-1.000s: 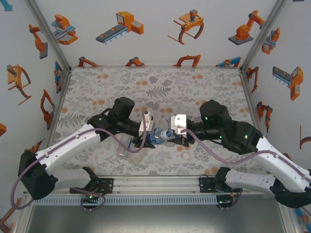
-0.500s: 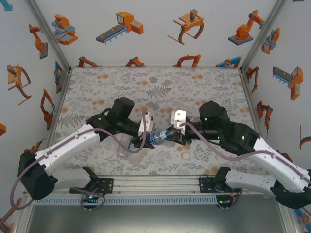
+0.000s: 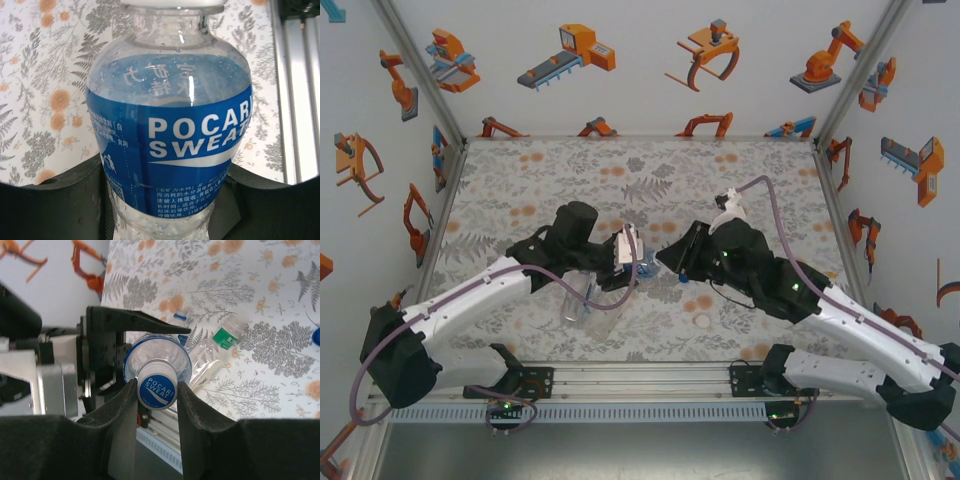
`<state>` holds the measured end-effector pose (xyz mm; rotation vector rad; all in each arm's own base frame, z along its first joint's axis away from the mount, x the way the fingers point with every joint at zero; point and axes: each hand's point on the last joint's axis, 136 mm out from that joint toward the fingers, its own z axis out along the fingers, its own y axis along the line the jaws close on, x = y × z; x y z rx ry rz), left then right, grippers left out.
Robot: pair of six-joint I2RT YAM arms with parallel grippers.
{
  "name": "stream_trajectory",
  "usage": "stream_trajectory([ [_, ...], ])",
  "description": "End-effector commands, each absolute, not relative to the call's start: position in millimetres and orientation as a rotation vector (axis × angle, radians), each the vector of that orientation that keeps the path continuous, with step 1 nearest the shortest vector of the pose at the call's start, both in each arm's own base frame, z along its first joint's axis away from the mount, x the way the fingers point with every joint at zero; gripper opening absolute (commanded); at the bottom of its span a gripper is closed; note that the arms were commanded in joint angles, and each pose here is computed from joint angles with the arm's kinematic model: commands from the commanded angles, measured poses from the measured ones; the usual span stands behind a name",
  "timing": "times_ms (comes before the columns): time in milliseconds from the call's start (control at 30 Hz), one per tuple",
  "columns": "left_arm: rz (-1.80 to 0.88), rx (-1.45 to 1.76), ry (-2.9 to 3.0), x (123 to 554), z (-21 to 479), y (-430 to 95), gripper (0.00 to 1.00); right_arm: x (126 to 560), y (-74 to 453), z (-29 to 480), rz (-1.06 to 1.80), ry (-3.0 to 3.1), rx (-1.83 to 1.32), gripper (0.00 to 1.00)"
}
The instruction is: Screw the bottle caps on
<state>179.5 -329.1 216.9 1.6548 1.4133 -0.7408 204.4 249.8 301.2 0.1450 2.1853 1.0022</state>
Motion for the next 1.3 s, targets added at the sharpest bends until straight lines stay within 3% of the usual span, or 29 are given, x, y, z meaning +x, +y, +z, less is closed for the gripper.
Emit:
stream_trajectory([
  [0, -0.790, 1.620, 1.177, 173, 263, -352, 0.00, 212, 247, 296, 1.011, 2.209, 0.371, 0.02],
  [133, -0.789, 1.636, 1.182, 171, 260, -350, 0.00, 212, 244, 309, 0.978, 2.174, 0.263, 0.15],
  [233, -0.788, 1.644, 1.194, 170, 257, -348, 0.00, 208, 246, 334, 0.934, 2.099, 0.018, 0.45],
  [367, -0.793, 1.648, 1.204, 167, 255, -345, 0.00, 190, 255, 367, 0.866, 1.951, -0.415, 0.57],
  [533, -0.815, 1.661, 1.208, 158, 256, -339, 0.00, 169, 251, 384, 0.718, 1.759, -0.809, 0.59],
  [800, -0.945, 1.758, 1.172, 125, 259, -326, 0.00, 105, 267, 369, 0.656, 1.361, -1.530, 0.59],
  [1000, -0.999, 1.771, 1.162, 112, 262, -320, 0.00, 94, 277, 368, 0.679, 1.229, -1.640, 0.59],
  [1267, -0.997, 1.778, 1.171, 111, 259, -318, 0.00, 93, 292, 365, 0.750, 1.207, -1.628, 0.48],
])
